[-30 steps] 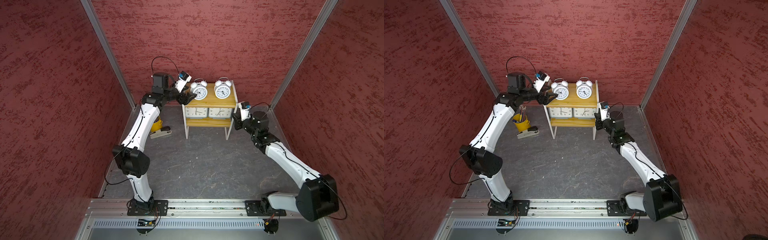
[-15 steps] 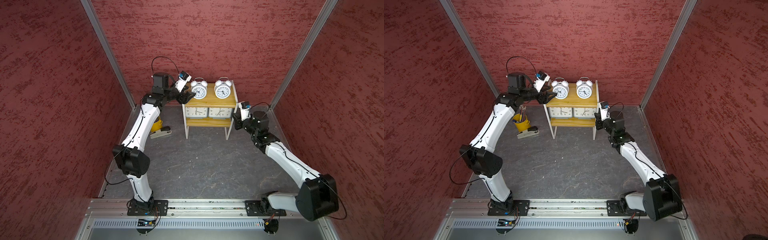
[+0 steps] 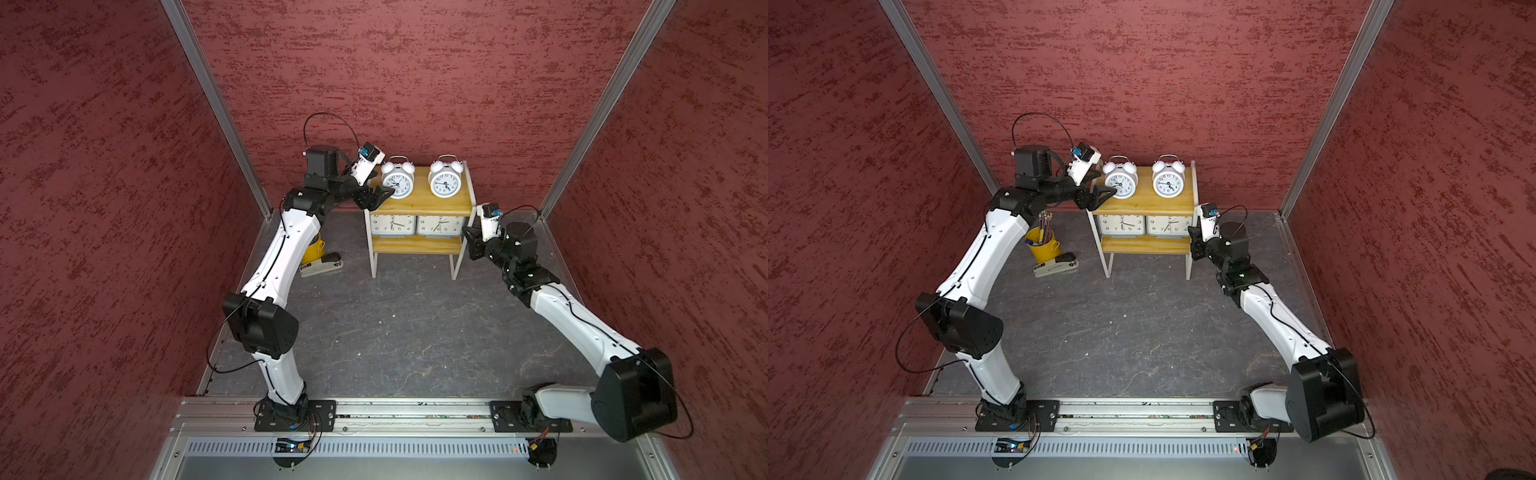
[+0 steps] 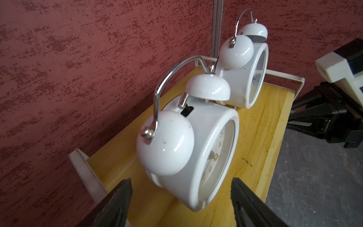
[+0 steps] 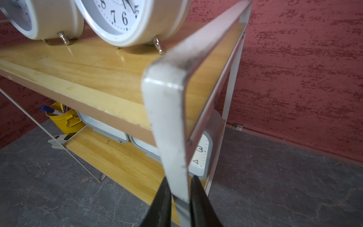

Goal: Place the alarm clocks on the shelf by style
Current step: Place the alarm on the shelf, then reset both arms

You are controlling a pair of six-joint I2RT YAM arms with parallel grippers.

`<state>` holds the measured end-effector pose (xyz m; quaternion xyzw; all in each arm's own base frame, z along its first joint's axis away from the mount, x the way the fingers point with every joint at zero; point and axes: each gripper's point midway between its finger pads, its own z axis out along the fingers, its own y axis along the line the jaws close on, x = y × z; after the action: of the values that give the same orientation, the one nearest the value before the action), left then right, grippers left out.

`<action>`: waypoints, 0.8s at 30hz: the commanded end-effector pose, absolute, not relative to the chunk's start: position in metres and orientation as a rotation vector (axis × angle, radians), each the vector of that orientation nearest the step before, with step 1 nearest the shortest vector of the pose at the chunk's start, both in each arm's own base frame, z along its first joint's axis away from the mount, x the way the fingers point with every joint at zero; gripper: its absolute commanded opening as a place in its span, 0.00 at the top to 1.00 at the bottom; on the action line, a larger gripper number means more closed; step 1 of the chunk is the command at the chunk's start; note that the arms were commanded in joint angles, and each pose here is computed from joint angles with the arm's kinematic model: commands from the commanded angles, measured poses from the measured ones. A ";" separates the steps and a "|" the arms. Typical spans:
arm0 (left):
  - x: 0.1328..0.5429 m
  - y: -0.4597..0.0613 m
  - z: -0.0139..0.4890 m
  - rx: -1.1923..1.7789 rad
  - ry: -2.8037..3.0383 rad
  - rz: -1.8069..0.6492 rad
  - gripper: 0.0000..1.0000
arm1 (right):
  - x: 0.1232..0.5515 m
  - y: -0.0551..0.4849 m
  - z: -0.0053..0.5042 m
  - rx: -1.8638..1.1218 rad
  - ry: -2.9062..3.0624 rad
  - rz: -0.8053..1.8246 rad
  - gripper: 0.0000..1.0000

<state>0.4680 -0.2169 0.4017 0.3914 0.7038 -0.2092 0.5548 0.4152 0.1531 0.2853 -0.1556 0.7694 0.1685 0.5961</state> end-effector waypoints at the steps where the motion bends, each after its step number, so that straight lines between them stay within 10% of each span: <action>1: 0.454 -0.211 0.428 0.910 1.588 -0.431 0.05 | 0.414 0.162 0.294 -0.377 1.776 0.437 0.64; 9: 0.421 -0.188 0.443 0.824 1.498 -0.342 0.00 | 0.408 0.156 0.300 -0.367 1.745 0.407 0.26; 24: 0.383 -0.100 0.380 0.261 1.509 -0.163 0.00 | 0.369 0.083 0.279 -0.058 1.679 0.159 0.17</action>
<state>0.3816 -0.1274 0.3650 0.2075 0.7026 -0.0949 0.6741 0.3680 0.1066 0.2731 -0.0814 0.7550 0.1108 0.6412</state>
